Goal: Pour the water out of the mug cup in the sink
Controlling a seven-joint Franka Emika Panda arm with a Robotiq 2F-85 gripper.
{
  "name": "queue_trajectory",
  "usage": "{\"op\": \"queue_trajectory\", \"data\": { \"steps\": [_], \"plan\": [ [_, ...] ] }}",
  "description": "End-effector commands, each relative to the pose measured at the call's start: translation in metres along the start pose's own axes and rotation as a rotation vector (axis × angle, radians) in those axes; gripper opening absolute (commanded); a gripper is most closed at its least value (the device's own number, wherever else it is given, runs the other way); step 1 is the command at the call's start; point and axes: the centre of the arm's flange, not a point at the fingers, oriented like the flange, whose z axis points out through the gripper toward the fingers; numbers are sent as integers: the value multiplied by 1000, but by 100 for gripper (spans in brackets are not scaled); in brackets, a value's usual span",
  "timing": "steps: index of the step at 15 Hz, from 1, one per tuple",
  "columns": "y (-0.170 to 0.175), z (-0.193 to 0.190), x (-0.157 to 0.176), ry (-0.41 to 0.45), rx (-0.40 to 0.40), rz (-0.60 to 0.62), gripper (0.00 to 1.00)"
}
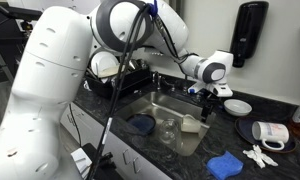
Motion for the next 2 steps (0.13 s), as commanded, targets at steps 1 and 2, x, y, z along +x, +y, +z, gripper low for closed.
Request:
{"op": "queue_trajectory", "data": {
  "steps": [1,2],
  "plan": [
    [1,-11,9,-8,-21,-6,100],
    [2,-12,12,-9,-16,0,100]
  ]
}}
